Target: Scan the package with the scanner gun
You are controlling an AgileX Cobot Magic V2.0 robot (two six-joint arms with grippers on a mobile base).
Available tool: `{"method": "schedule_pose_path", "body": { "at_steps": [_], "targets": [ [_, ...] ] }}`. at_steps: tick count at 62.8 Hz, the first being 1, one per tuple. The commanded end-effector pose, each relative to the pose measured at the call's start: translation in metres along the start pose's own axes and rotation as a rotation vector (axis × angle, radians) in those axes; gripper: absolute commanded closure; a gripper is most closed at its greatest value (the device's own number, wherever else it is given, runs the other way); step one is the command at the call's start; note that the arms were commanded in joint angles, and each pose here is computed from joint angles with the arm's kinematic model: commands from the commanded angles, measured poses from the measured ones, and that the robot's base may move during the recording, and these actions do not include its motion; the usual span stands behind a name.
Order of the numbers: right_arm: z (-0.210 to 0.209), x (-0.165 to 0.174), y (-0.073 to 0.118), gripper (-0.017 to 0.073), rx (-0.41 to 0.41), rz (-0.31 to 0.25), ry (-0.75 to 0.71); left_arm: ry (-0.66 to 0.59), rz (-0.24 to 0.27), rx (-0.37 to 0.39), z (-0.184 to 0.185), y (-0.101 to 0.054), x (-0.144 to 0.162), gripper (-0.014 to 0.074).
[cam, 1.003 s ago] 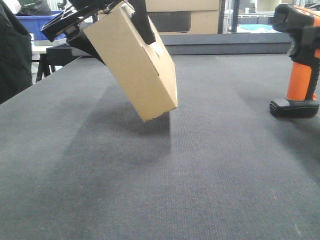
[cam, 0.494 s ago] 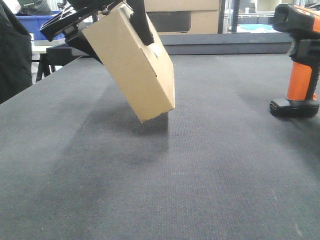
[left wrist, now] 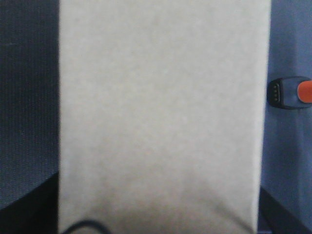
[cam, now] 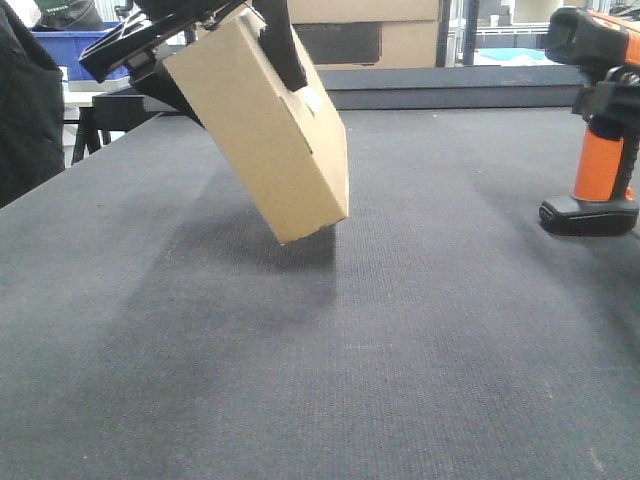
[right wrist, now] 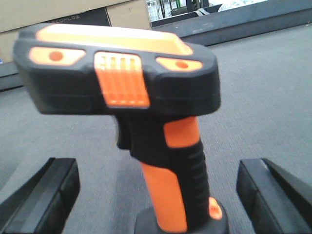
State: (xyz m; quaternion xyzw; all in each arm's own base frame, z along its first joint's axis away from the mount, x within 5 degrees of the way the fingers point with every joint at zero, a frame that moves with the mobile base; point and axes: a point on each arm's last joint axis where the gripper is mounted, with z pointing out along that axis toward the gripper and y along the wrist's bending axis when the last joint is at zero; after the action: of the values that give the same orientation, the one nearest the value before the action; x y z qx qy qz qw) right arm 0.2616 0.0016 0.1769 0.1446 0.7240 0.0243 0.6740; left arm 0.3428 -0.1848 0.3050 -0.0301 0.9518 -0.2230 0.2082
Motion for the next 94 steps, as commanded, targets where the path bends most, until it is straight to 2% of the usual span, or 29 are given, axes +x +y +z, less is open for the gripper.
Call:
{"method": "schedule_pose_path", "body": {
  "at_steps": [1, 30, 40, 61, 78, 86, 94],
  "targets": [
    [0.009, -0.003, 0.002, -0.0009, -0.002, 0.004, -0.044, -0.014, -0.001, 0.010, -0.002, -0.003, -0.002, 0.0704],
    [0.047, -0.001, 0.012, -0.0009, -0.003, 0.016, -0.044, -0.006, -0.001, 0.007, -0.002, -0.003, -0.001, 0.0704],
    [0.053, -0.006, 0.009, -0.0009, 0.011, 0.021, -0.055, -0.006, -0.001, 0.007, -0.002, -0.003, -0.001, 0.0704],
    [0.058, -0.006, 0.001, -0.0009, -0.021, -0.045, -0.004, -0.006, -0.001, 0.007, -0.002, -0.003, -0.001, 0.0704],
    [0.058, -0.005, 0.001, -0.0008, -0.028, -0.053, 0.004, -0.006, -0.001, 0.007, -0.002, -0.003, -0.001, 0.0704],
    [0.058, -0.005, 0.001, 0.0067, -0.028, -0.058, 0.004, -0.006, -0.001, 0.007, -0.002, -0.003, -0.001, 0.0704],
    [0.058, -0.005, 0.001, 0.0271, -0.025, -0.058, 0.004, -0.006, -0.001, 0.007, -0.002, -0.003, -0.001, 0.0704]
  ]
}}
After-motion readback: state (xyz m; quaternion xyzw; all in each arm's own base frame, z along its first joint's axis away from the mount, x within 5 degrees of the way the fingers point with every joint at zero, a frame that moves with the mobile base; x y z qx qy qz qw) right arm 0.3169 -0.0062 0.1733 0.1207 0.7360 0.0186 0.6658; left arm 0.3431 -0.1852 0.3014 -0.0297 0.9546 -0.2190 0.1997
